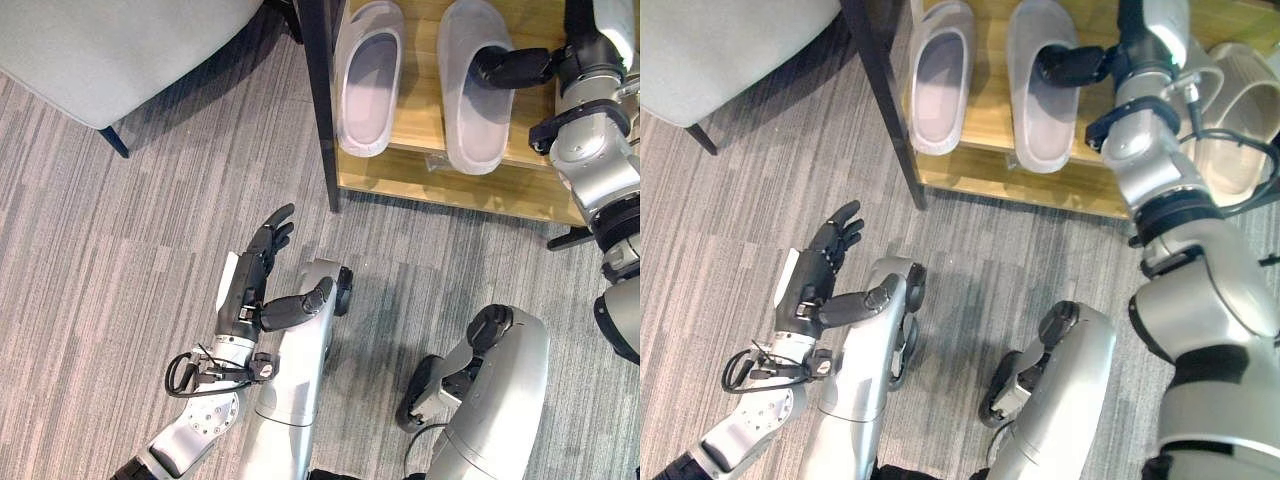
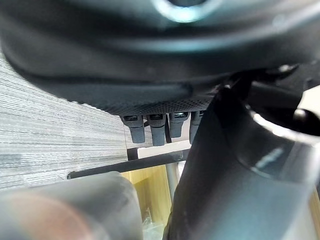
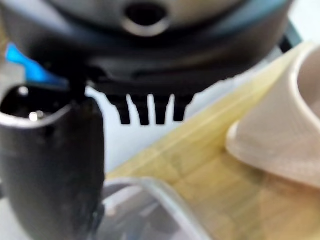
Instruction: Arrange the slippers neatly on the shoe rack.
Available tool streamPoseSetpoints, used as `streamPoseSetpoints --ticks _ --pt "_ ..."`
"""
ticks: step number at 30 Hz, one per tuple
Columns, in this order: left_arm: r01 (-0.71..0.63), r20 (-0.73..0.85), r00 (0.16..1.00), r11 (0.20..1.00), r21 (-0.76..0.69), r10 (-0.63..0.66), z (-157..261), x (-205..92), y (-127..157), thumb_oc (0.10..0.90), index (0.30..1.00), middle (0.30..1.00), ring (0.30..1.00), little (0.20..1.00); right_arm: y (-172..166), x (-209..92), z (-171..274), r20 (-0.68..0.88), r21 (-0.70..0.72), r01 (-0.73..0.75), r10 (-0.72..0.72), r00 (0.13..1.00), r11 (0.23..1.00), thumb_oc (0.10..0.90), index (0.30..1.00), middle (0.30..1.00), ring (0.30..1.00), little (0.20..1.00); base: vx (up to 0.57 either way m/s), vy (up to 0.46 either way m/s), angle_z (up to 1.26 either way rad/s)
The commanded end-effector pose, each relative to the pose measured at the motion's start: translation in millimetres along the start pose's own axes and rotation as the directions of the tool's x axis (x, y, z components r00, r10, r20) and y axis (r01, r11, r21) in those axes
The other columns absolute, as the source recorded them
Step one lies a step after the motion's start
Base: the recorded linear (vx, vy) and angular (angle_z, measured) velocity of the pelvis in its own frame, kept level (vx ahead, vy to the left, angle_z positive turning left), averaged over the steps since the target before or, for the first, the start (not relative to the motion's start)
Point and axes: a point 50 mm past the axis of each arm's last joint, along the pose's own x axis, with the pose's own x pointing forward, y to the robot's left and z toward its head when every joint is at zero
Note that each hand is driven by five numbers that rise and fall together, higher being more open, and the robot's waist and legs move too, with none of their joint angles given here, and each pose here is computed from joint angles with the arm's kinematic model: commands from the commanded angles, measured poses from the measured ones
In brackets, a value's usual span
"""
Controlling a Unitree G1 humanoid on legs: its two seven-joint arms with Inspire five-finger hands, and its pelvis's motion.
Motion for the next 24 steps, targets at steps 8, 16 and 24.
streamPoseSetpoints --ticks 8,16,24 --pt "0.065 0.308 0.951 0.99 -0.127 -0.023 56 5 -10 0.8 0.9 0.9 0.9 0.9 -43 19 4 -0.004 -0.183 0.053 -0.055 0.998 0.982 0.8 0.9 0.9 0.9 0.9 0.0 0.0 0.0" --pt "-0.072 0.291 0.952 0.994 -0.086 0.094 37 30 -10 0.8 0.9 0.9 0.9 0.9 -13 3 37 0.225 -0.11 0.092 -0.065 0.972 0.99 0.8 0.9 0.9 0.9 0.9 0.0 0.001 -0.01" --pt "-0.096 0.38 0.919 0.995 -0.038 0.103 57 37 -14 0.8 0.9 0.9 0.9 0.9 -34 -18 62 0.385 0.054 0.254 -0.254 0.887 0.966 0.8 0.9 0.9 0.9 0.9 0.0 0.003 -0.03"
